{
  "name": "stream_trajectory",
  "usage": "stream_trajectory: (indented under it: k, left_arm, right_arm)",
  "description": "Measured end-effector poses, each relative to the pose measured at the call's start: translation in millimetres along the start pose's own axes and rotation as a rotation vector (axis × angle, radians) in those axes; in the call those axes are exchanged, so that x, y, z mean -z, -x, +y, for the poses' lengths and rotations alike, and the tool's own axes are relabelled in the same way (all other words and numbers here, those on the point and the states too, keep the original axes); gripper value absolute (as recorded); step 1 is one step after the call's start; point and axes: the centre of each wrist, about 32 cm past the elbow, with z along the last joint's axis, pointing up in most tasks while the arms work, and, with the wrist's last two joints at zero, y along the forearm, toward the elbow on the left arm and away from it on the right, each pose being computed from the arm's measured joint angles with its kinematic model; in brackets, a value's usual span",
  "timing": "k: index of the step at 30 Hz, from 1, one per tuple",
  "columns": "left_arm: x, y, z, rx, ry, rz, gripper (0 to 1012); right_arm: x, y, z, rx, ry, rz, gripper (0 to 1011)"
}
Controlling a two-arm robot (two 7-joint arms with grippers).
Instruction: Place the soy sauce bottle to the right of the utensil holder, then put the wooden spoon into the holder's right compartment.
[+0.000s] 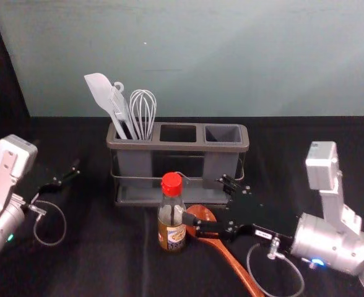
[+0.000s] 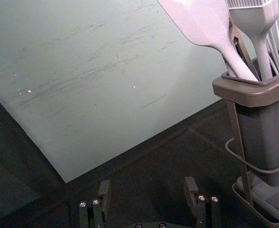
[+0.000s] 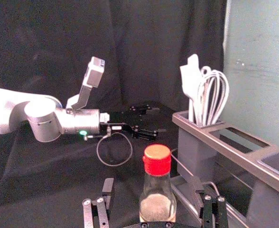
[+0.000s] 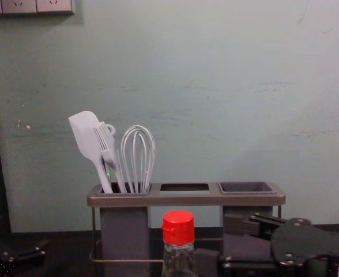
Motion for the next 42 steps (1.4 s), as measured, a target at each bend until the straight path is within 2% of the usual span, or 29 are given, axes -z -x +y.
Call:
stream_trajectory:
  k: [11, 19, 32, 42]
  left_arm:
    - [0.0, 0.0, 0.0, 0.0, 0.0, 0.0, 1011]
    - [0.0, 0.0, 0.0, 0.0, 0.0, 0.0, 1011]
    - [0.0, 0.0, 0.0, 0.0, 0.0, 0.0, 1012]
    - [0.0, 0.0, 0.0, 0.0, 0.0, 0.0, 1012]
  right_arm:
    - [-6.8, -8.6, 29.2, -0.04, 0.031, -0.018, 1002]
    - [-9.3, -15.0, 44.6, -0.042, 0.043, -0.031, 1002]
    - [-11.9, -17.0, 57.2, -0.047, 0.04, -0.044, 1002]
    - [-9.3, -17.1, 58.9, -0.039, 0.037, -0.043, 1002]
